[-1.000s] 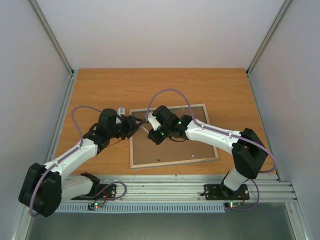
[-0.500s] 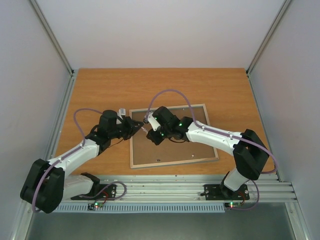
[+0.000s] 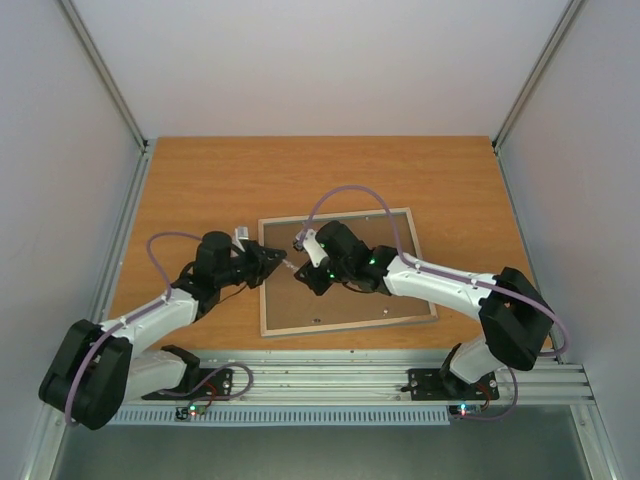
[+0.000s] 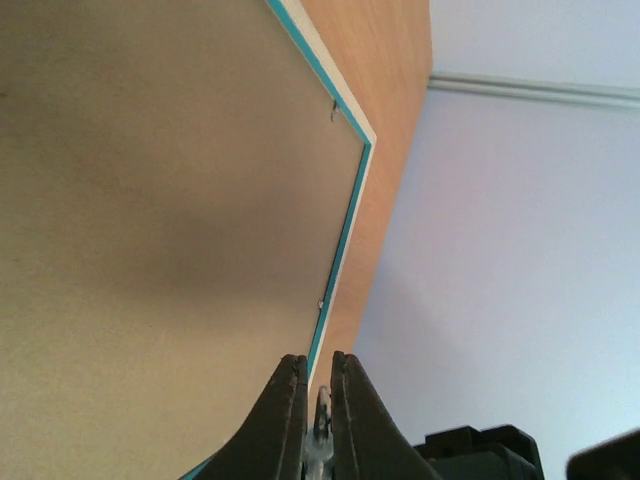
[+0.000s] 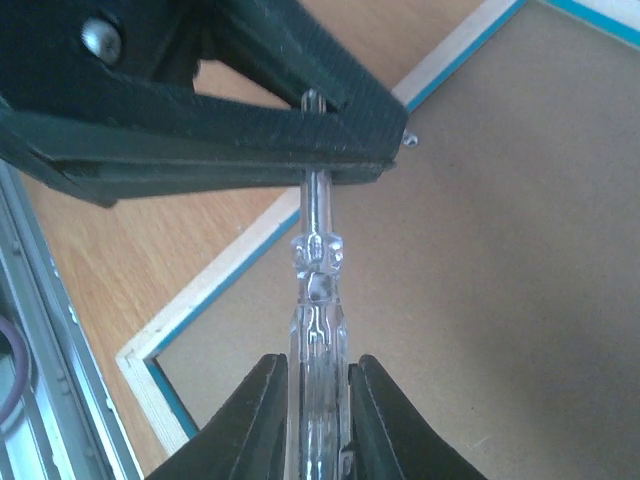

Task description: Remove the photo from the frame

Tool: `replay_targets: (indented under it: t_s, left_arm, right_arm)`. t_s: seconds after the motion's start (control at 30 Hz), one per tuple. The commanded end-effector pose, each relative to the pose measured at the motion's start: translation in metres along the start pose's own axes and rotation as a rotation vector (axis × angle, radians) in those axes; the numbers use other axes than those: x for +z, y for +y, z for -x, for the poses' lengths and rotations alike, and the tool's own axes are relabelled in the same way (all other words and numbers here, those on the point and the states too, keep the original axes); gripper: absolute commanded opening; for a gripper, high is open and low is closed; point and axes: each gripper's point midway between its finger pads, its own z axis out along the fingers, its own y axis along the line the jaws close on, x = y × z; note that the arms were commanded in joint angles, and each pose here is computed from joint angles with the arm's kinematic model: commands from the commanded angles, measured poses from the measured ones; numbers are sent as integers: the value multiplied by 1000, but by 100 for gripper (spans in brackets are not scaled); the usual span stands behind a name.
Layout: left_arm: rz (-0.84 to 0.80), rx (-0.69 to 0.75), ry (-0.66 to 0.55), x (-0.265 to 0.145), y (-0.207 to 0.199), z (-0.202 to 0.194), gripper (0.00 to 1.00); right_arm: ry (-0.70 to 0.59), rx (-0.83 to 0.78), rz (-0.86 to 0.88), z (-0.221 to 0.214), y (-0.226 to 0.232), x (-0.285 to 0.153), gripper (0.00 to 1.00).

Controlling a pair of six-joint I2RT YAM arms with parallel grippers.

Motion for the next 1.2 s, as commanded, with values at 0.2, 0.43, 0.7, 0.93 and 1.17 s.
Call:
replay_targets:
  t_s: [0.2,0.43,0.7,0.93,1.17]
  left_arm:
    - [-70,-71,-80,-12,-6,10,0]
    - [-98,-88,-87,-16,-10,10,1]
    - [-127,-107,-88,-18,-11,10,1]
    - [-138,-118,-85,-17,-12,9,0]
    - [-136,-125,-84,-17,-9,9,1]
  right_arm:
    - [-120,-25,21,23,9,-12,24]
    - [-103,-21,21,17,7,-5,25]
    - [-87,-19,37,13,8,1,25]
    - [-96,-19,37,15,8,1,22]
    - [-103,-24,36,17,8,2,8]
